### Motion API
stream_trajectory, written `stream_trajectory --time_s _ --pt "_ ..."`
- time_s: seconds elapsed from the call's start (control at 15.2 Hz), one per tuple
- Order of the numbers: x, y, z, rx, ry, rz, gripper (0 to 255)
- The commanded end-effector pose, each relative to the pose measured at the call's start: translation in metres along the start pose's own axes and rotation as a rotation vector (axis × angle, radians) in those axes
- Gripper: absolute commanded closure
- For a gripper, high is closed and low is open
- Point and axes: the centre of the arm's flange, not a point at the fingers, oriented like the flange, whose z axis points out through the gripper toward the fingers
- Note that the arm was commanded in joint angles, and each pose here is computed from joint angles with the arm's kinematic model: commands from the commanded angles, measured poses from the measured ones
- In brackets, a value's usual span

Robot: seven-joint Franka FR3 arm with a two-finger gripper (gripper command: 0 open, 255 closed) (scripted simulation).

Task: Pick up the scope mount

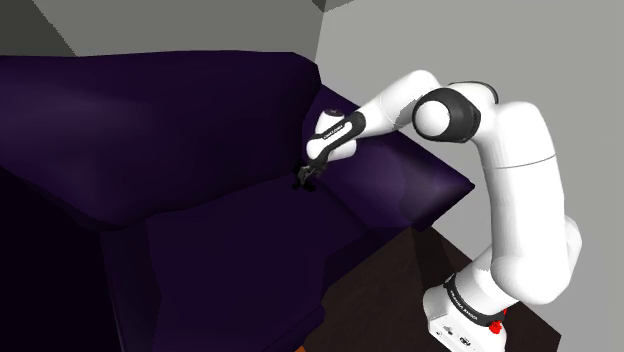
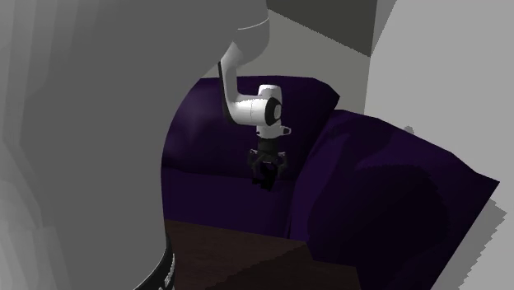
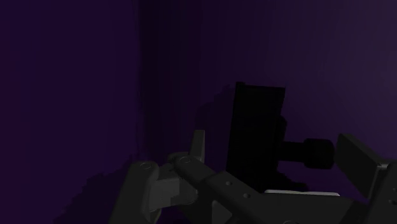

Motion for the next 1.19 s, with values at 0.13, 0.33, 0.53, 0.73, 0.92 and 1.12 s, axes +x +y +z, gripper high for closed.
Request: stream_trajectory --time_s 0.13,0.33,0.53,0.73,0.92,1.12 --pt "0.0 0.001 0.021 0.0 0.001 0.0 0" --pt "0.0 0.001 0.024 0.0 0.001 0.0 255" --pt "0.0 0.001 0.024 0.0 0.001 0.0 255" --pt "0.0 0.001 0.024 0.0 0.001 0.0 255" --pt "0.0 0.001 0.024 0.0 0.001 0.0 255" --pt "0.001 0.001 0.008 0.0 0.001 0.0 255"
